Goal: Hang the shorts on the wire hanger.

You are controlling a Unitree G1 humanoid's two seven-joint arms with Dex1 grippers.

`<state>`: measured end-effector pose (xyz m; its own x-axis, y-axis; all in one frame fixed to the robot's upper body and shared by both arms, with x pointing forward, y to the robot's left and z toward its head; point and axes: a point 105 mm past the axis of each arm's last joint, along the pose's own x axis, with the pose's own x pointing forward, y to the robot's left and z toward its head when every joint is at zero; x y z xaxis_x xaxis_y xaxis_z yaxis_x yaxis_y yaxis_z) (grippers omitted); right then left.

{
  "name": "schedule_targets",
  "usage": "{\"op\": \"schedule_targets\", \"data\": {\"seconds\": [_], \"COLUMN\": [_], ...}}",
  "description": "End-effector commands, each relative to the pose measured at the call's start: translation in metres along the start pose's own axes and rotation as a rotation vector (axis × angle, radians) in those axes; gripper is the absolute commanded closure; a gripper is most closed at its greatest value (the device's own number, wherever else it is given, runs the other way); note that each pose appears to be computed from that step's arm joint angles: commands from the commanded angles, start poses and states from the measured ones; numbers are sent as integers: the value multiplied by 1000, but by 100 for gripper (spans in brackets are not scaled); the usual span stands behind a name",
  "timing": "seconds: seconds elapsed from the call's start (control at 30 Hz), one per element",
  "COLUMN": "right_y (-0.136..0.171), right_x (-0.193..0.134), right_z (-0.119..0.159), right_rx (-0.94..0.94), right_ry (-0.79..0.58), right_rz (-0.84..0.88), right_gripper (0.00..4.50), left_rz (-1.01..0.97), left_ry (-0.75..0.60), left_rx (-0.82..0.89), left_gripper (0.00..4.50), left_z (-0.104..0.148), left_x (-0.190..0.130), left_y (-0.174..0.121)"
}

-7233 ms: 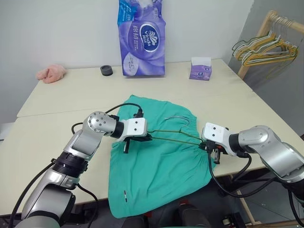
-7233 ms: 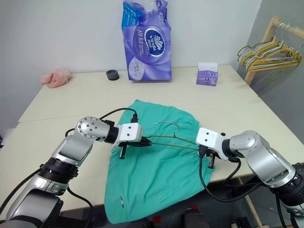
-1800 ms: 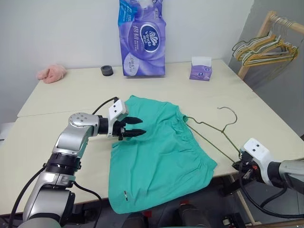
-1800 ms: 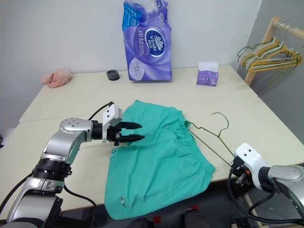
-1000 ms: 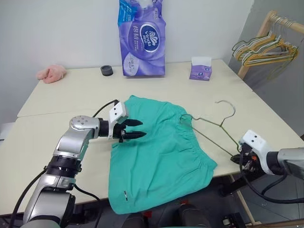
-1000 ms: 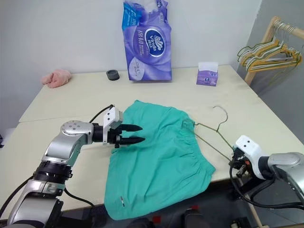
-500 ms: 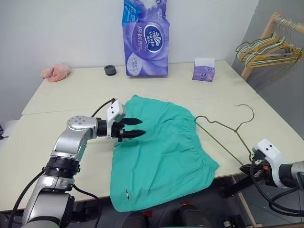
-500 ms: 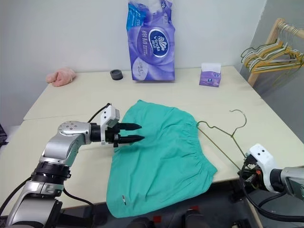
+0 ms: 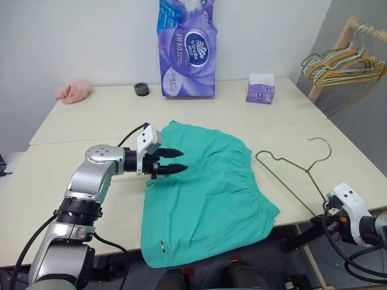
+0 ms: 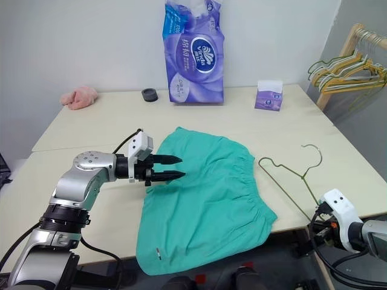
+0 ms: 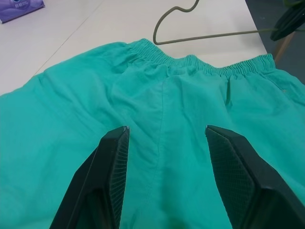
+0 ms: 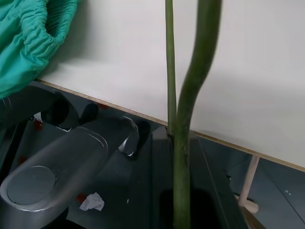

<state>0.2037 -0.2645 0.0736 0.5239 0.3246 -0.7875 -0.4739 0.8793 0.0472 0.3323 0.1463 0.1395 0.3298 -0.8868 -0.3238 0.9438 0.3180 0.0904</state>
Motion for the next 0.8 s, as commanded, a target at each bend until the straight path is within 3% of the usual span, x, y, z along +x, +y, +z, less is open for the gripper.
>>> {"op": "schedule_targets", "data": {"seconds": [0.03,0.8], "right_y": [6,6], "right_x": [1,23], "right_z": [12,35], "right_rx": [-45,-160], "right_ry": [-35,2], "right_rz": [18,92], "right_gripper": [450,450], "left_rz": [7,20], "left_ry": [-21,-21], "left_rx": [44,44], "left_gripper": [183,183], "left_z": [14,15], "left_x": [-1,0], "left_y": [2,1]}}
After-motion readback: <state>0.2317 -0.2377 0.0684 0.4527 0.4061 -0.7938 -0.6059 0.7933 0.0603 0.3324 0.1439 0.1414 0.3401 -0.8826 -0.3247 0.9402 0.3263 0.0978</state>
